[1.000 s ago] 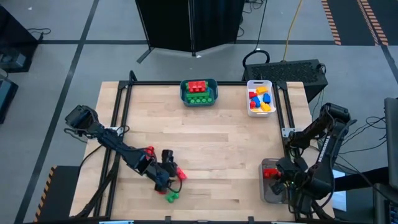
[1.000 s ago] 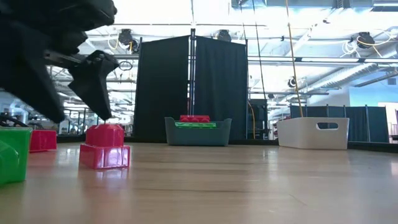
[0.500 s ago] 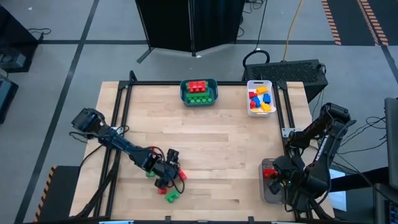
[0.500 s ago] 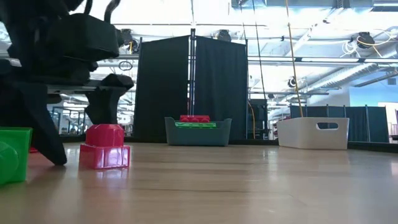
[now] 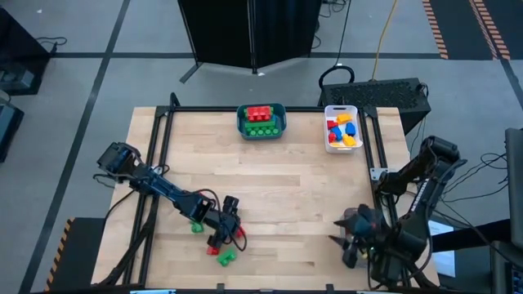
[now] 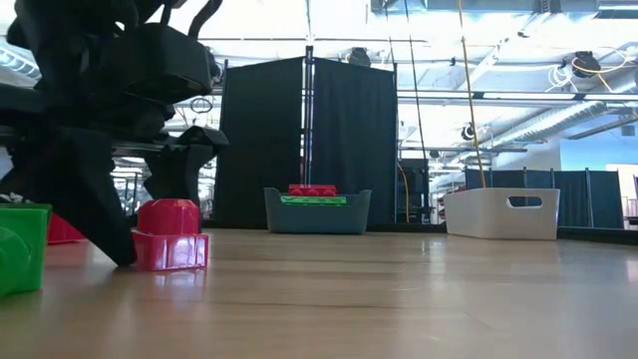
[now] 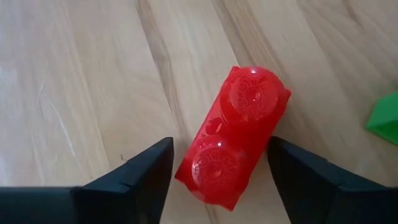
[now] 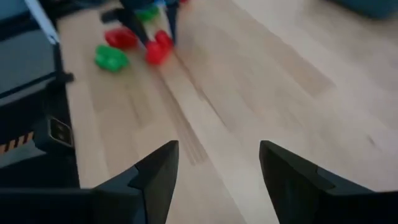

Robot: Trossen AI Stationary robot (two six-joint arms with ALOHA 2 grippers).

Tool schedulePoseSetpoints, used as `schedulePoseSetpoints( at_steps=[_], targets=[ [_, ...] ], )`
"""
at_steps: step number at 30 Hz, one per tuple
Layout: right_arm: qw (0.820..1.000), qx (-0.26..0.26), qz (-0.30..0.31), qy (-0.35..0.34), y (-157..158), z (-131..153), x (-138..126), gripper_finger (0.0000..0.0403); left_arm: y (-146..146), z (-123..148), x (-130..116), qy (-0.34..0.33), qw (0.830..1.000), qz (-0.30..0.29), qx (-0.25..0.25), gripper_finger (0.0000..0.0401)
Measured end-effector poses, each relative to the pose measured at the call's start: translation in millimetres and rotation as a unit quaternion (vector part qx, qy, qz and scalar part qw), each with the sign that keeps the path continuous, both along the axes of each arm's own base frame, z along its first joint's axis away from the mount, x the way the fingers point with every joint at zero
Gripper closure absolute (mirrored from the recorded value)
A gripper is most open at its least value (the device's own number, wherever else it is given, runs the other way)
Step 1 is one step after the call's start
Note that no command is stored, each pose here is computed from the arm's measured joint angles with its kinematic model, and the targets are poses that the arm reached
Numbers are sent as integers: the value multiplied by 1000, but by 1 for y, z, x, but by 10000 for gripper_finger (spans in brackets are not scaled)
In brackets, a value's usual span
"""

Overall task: Sort blocks by size
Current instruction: Put the two stud red game piece into the black transparent bin

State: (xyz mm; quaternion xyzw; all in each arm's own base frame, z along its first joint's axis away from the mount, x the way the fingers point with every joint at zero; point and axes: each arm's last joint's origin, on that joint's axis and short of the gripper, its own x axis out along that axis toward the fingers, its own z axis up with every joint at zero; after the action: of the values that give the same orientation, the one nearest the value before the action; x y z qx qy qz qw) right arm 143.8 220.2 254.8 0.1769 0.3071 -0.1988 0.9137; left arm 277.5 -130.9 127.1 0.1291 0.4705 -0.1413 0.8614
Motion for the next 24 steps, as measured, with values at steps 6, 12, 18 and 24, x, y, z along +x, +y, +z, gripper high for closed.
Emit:
schedulePoseSetpoints(
  at_steps=[6, 12, 18, 24],
  targets=[
    [996, -68, 64, -3, 10, -11, 32, 193, 1, 0, 2, -8, 1000, 23, -12, 200],
    [988, -132, 81, 17, 9, -30, 66, 193, 1, 6, 11, -49, 994, 72, -63, 238],
    [982, -167, 79, 48, 2, -51, 92, 193, -2, 11, 16, -72, 991, 75, -80, 263],
    [982, -149, 90, 74, -2, -67, 112, 193, -2, 11, 14, -60, 993, 71, -71, 273]
  ],
)
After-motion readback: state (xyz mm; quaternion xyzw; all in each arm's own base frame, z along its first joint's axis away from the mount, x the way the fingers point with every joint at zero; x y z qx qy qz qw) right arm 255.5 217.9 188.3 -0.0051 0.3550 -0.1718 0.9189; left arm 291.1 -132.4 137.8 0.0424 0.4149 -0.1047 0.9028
